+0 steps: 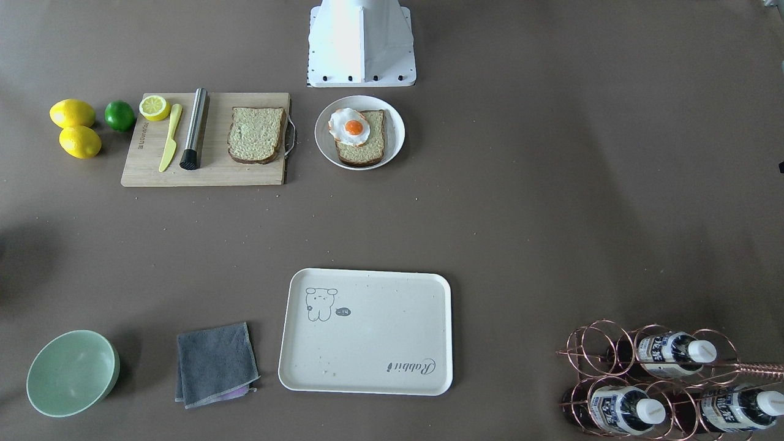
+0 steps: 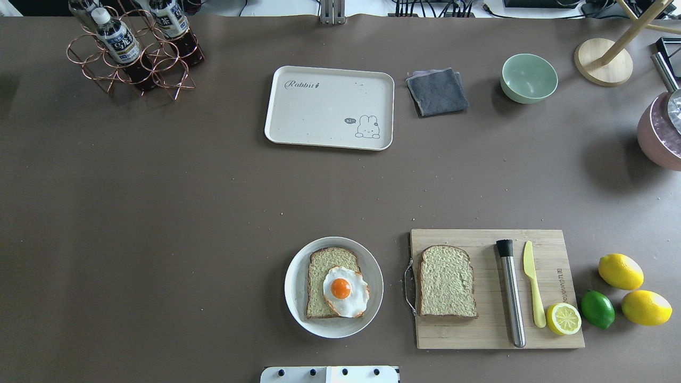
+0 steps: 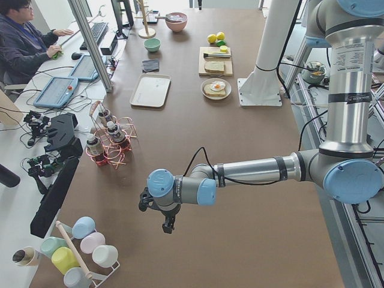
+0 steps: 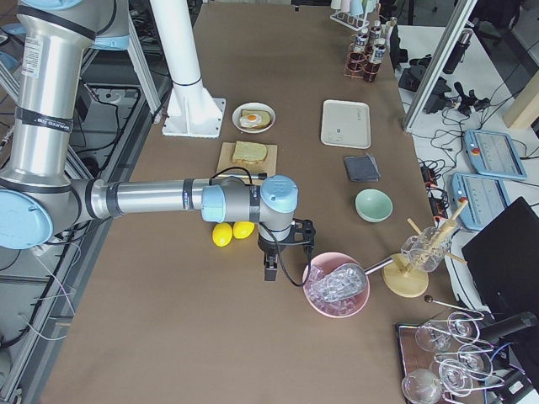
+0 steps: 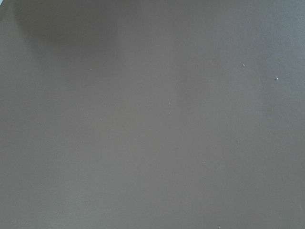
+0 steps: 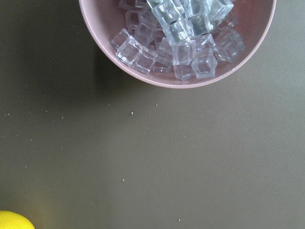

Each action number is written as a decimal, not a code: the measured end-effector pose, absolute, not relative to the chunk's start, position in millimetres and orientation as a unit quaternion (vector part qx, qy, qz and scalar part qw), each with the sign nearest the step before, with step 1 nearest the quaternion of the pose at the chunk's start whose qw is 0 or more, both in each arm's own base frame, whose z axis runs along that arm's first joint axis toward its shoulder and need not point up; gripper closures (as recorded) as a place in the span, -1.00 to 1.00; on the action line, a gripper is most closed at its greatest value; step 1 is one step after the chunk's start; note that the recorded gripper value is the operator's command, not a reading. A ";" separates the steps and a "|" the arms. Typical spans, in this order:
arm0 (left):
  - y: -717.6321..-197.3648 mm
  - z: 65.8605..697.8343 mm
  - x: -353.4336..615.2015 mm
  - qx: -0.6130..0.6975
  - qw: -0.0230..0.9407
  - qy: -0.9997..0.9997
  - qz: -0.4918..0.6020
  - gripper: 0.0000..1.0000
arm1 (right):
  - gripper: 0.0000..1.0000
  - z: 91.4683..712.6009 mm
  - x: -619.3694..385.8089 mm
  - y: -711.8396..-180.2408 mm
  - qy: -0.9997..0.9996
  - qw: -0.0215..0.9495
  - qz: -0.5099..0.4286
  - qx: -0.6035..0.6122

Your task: Make sandwich and place on tray

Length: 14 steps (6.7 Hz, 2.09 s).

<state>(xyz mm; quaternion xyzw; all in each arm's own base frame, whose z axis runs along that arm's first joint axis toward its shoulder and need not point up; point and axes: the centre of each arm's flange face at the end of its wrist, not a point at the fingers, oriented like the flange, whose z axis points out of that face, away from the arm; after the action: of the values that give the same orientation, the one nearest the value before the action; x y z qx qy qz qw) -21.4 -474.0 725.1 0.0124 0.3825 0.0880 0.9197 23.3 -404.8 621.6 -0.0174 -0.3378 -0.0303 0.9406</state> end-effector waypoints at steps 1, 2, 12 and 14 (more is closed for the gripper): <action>-473.9 725.2 -21.4 0.012 0.920 0.383 0.088 -0.96 | -1.00 620.6 22.6 -404.7 -0.343 0.939 -0.030 -0.018; -473.3 725.2 -21.4 0.012 0.920 0.383 0.088 -0.96 | -1.00 619.6 21.6 -404.4 -0.353 0.935 -0.029 -0.020; -521.8 574.0 -37.6 0.221 0.885 0.399 0.090 -0.95 | -1.00 579.0 53.2 -425.4 -0.342 0.930 -0.043 0.132; -540.6 505.3 5.7 0.273 0.857 0.423 0.106 -0.98 | -1.00 558.1 48.0 -435.1 -0.350 0.916 -0.064 0.187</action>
<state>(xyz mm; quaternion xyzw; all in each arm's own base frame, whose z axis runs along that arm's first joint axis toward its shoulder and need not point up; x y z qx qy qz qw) 5.7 -540.6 505.3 0.2735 0.4232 0.1056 0.8573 48.0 -435.1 558.1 0.1869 -0.3501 -0.0644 0.9156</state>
